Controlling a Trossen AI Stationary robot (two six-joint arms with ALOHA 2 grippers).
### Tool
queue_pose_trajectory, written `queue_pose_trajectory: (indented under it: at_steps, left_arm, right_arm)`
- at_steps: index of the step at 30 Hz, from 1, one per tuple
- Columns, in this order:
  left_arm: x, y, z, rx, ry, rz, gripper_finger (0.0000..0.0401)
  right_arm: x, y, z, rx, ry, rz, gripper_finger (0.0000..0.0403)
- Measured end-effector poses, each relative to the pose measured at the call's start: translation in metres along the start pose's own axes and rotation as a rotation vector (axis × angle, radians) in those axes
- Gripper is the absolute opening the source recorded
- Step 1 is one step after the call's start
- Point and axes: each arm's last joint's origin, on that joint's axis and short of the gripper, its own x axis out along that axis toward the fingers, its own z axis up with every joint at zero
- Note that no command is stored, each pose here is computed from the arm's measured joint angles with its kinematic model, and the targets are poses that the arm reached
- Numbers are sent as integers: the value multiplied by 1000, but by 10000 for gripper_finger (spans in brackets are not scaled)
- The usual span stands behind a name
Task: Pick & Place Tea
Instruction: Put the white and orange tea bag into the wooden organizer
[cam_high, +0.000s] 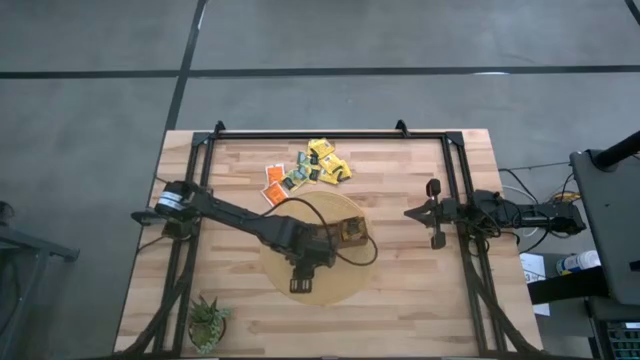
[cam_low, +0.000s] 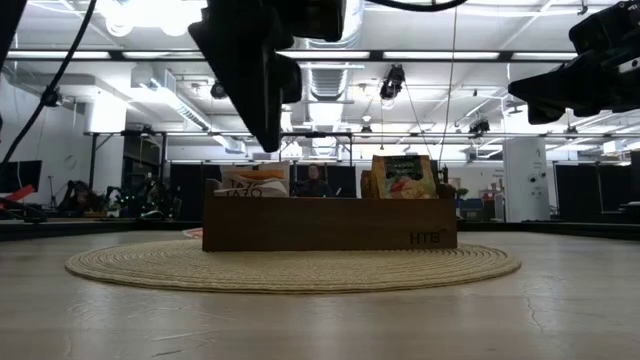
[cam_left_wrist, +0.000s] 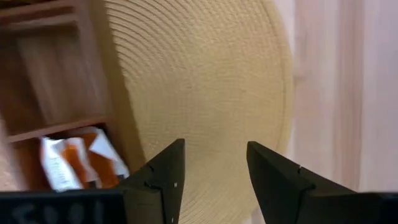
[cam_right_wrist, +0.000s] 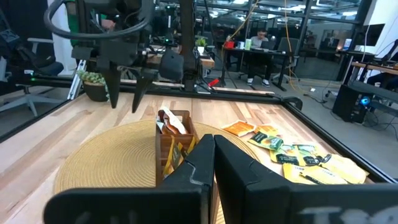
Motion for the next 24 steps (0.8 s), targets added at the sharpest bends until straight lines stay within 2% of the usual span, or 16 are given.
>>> queue_pose_trajectory:
  at_steps: [4, 13, 24]
  left_arm:
    - [6, 3, -4, 12, 26, -28, 165]
    - [28, 27, -21, -24, 118, 12, 165]
    - [31, 39, -23, -49, 126, 47, 165]
  right_arm:
    - [0, 0, 0, 0, 0, 0, 8]
    - [0, 0, 0, 0, 0, 0, 9]
    - [0, 0, 0, 0, 0, 0, 9]
